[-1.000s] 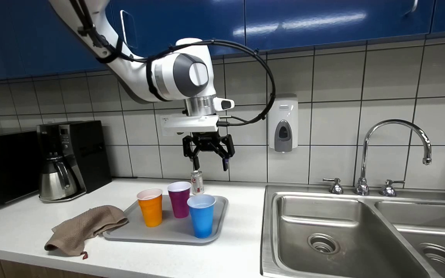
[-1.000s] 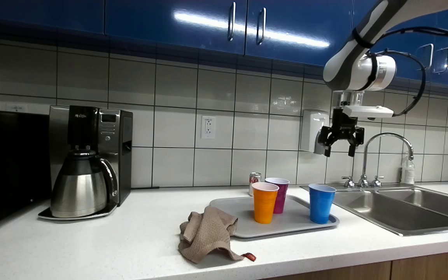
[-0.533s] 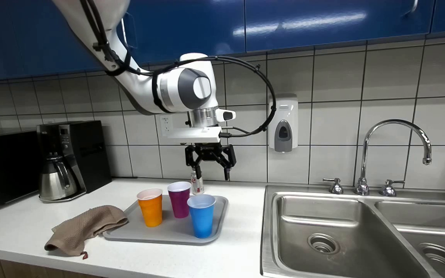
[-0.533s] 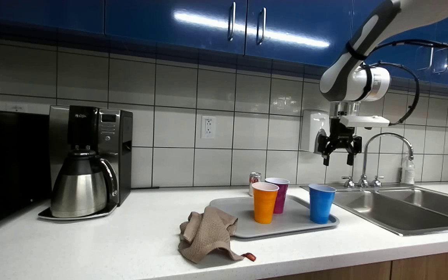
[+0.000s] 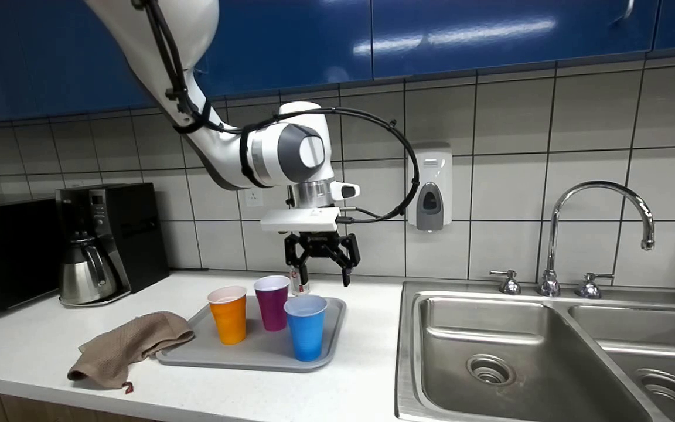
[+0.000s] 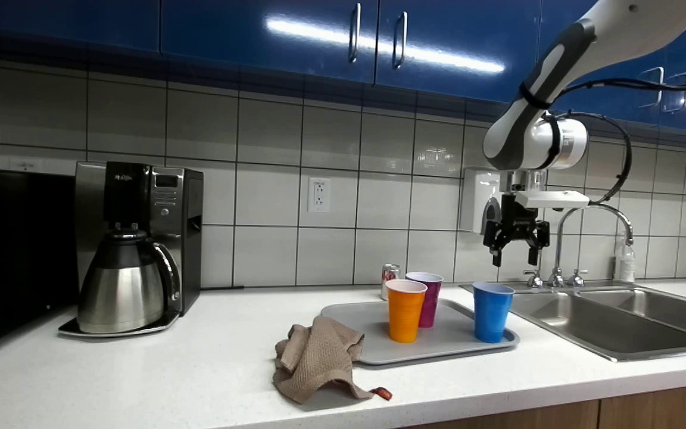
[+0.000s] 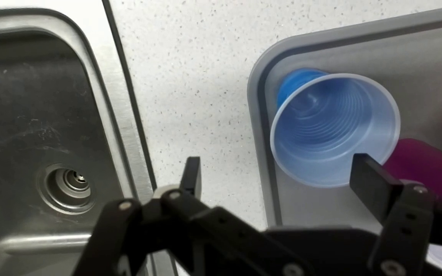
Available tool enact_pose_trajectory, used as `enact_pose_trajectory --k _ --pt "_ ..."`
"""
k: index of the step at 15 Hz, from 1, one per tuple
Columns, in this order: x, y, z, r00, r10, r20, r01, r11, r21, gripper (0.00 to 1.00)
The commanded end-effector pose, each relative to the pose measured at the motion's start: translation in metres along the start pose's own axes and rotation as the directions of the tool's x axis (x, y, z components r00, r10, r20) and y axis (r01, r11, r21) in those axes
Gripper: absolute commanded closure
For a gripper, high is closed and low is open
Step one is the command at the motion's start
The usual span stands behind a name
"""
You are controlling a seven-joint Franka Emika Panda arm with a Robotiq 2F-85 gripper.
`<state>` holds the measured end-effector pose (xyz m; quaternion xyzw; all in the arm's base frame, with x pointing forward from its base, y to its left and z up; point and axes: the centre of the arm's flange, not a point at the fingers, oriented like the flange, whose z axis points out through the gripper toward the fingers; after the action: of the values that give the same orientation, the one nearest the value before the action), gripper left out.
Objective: Remove the cups from the tray
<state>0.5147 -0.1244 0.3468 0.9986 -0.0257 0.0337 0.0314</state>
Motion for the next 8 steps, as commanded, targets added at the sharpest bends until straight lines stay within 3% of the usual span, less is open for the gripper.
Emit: enact_pose_trajectory --k 1,8 --pt "0.014 0.000 0.012 1.000 -0.016 0.007 0.016 1.000 -0.003 0.00" --pt "0.020 -0.006 0.036 0.998 -0.028 0.047 0.029 1.000 -0.007 0.00"
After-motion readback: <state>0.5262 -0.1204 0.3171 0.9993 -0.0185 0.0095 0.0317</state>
